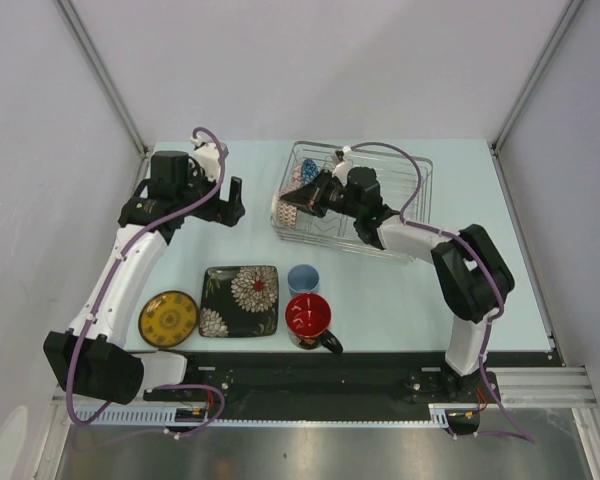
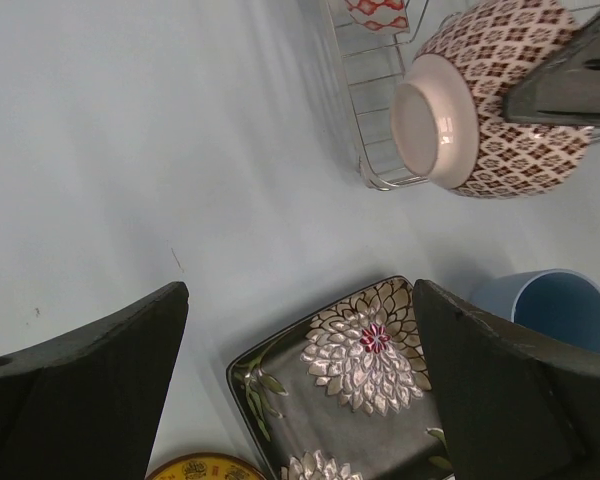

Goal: Load the mixed dishes into the dish rack

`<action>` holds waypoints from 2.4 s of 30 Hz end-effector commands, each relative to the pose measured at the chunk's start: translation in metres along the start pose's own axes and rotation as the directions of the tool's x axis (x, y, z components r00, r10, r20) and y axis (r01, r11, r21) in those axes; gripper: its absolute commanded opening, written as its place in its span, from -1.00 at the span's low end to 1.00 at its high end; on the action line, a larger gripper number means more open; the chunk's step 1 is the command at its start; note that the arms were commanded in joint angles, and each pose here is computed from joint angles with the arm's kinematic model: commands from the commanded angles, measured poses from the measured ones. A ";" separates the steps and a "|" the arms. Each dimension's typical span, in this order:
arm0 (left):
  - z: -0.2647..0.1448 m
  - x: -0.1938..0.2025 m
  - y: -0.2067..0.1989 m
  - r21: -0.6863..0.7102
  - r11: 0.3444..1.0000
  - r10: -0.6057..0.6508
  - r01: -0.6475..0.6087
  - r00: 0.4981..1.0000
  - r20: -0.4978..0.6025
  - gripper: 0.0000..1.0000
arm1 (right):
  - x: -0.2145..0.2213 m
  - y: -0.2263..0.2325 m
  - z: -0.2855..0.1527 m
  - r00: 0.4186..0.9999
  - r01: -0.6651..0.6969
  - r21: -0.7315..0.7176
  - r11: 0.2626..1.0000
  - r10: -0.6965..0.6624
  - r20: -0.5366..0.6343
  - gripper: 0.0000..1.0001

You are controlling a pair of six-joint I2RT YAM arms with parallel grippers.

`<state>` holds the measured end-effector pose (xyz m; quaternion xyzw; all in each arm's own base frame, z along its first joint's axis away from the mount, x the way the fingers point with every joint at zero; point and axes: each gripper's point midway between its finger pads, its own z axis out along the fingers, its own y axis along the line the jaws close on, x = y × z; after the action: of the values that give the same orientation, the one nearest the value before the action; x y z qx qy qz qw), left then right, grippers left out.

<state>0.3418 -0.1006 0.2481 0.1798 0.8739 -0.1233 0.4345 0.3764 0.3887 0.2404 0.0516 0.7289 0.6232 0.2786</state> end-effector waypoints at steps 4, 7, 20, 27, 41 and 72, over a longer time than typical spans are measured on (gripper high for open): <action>-0.009 -0.006 0.003 -0.019 0.999 0.030 -0.030 0.999 0.036 1.00 | -0.015 -0.001 0.011 1.000 0.003 -0.082 0.997 -0.001 0.023 -1.00; -0.008 -0.004 0.003 -0.021 0.999 0.032 -0.031 0.999 0.034 1.00 | -0.016 -0.014 0.012 1.000 -0.009 -0.065 0.998 0.010 0.020 -1.00; -0.010 -0.005 0.007 -0.035 0.999 0.042 -0.041 0.998 0.038 1.00 | -0.016 -0.068 0.014 0.998 -0.059 0.031 0.998 0.059 -0.008 -0.61; -0.010 -0.002 0.007 -0.039 0.998 0.048 -0.047 0.998 0.030 0.99 | -0.014 -0.073 0.010 0.999 -0.027 0.069 0.997 0.029 -0.022 0.05; 0.000 0.052 0.057 -0.066 0.996 0.059 -0.066 0.993 -0.098 0.99 | -0.013 0.034 -0.055 0.944 0.320 0.189 0.928 -0.330 0.018 0.10; 0.009 0.125 0.067 -0.033 0.997 0.065 -0.075 0.970 -0.234 0.99 | 0.179 -0.029 -0.055 0.700 0.714 0.455 0.532 -0.534 -0.474 0.10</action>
<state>0.3014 -0.0176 0.1305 0.1966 0.9255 -0.0709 0.3158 0.1909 0.4078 0.1127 -0.2065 0.9094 0.2180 0.2879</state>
